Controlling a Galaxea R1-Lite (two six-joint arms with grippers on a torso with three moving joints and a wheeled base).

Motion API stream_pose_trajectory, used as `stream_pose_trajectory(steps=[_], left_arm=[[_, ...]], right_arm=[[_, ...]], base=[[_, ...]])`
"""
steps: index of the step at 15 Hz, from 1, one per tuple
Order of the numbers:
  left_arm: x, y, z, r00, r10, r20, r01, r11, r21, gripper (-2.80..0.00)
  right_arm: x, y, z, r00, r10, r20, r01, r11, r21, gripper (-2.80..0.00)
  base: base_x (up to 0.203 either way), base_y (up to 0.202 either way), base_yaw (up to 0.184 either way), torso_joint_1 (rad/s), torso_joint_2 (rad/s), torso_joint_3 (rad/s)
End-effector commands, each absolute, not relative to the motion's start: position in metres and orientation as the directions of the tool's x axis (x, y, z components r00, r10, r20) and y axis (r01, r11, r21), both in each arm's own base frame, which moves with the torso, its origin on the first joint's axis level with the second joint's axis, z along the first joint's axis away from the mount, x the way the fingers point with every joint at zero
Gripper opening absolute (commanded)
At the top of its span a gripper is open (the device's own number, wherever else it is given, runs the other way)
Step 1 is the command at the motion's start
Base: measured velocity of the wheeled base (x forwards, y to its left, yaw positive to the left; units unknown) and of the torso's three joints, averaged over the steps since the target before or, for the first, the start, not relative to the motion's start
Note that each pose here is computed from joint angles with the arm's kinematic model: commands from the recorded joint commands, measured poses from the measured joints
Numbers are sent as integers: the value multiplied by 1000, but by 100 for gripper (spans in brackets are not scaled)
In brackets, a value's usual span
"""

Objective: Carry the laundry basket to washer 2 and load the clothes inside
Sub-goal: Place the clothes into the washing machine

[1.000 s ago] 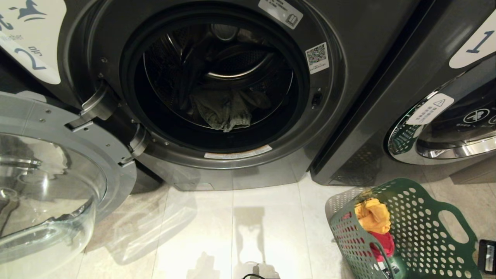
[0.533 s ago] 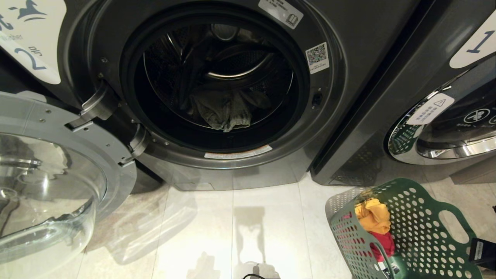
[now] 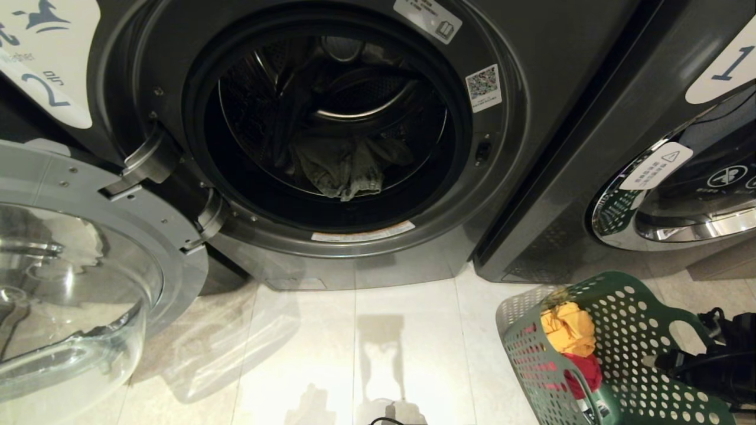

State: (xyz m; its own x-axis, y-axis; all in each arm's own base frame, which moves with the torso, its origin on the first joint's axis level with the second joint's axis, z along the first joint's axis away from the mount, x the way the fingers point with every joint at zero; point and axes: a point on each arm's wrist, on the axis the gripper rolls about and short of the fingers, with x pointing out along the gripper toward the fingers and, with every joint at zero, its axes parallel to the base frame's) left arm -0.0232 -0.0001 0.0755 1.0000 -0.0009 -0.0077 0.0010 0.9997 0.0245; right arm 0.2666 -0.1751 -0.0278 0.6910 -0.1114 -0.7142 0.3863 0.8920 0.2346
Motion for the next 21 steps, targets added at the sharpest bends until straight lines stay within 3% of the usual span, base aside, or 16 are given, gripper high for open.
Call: stream_pose_trajectory(steps=[1, 7, 11, 21], left_arm=[[-23, 0, 76, 1000, 0, -9, 0, 1000, 25, -280], [-23, 0, 76, 1000, 0, -9, 0, 1000, 25, -280], [-23, 0, 76, 1000, 0, -9, 0, 1000, 25, -280], [-23, 0, 76, 1000, 0, -9, 0, 1000, 25, -280]], right_arm=[[296, -188, -87, 680, -17, -733, 339, 894, 293, 0], [353, -163, -160, 701, 94, -707, 184, 934, 305, 0], [356, -138, -192, 691, 132, -711, 87, 961, 263, 0], [418, -159, -214, 839, -66, -540, 136, 987, 91, 0]], base=[[0, 0, 0, 0, 0, 0], [0, 0, 0, 0, 0, 0], [0, 0, 0, 0, 0, 0], [0, 0, 0, 0, 0, 0]])
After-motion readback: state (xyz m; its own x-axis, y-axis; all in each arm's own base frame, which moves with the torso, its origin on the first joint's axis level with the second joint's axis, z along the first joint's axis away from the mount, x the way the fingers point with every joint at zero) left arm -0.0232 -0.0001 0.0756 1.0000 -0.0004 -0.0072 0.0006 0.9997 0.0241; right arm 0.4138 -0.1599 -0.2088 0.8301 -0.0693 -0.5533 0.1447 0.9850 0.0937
